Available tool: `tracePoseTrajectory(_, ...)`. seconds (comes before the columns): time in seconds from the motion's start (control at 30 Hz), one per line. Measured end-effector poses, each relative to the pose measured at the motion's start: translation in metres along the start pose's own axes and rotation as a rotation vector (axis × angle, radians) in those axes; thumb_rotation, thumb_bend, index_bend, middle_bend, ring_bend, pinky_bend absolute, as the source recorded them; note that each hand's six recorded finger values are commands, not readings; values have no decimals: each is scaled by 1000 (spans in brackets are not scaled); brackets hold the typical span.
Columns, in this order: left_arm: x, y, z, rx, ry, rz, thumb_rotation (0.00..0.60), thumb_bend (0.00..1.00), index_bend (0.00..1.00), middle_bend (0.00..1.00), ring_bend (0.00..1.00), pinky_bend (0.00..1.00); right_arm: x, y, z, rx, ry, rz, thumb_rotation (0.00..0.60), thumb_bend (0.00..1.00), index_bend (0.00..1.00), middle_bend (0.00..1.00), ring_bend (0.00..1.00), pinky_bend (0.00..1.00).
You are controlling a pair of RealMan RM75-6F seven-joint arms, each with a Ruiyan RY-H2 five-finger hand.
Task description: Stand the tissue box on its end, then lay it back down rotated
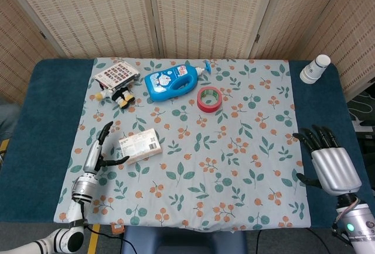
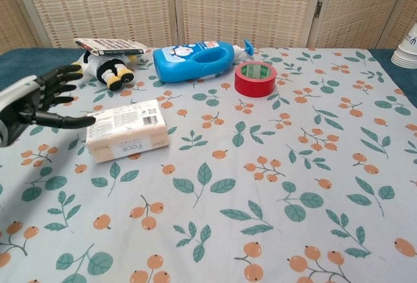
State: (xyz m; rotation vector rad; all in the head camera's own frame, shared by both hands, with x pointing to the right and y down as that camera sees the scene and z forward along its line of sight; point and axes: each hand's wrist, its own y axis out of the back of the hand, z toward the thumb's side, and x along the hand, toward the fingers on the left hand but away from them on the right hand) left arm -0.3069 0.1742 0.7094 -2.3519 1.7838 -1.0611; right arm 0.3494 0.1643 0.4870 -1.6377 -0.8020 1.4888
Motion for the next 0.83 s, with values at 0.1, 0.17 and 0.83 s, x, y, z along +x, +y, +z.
tracePoseTrajectory(0.1, -2, 20, 24, 24, -47, 29, 600, 140, 0, 0, 0, 98, 1, 1, 1, -3, 5, -2, 600, 115, 169, 107, 0, 66)
tracePoseTrajectory(0.17, -4, 36, 43, 46, -75, 53, 600, 236, 0, 19, 0, 110, 1, 1, 2, -4, 10, -2, 600, 115, 169, 107, 0, 66)
tracePoseTrajectory(0.83, -50, 105, 52, 1307, 152, -85, 600, 333, 0, 0, 0, 87, 23, 13, 12, -27, 53, -19, 600, 114, 170, 107, 0, 66)
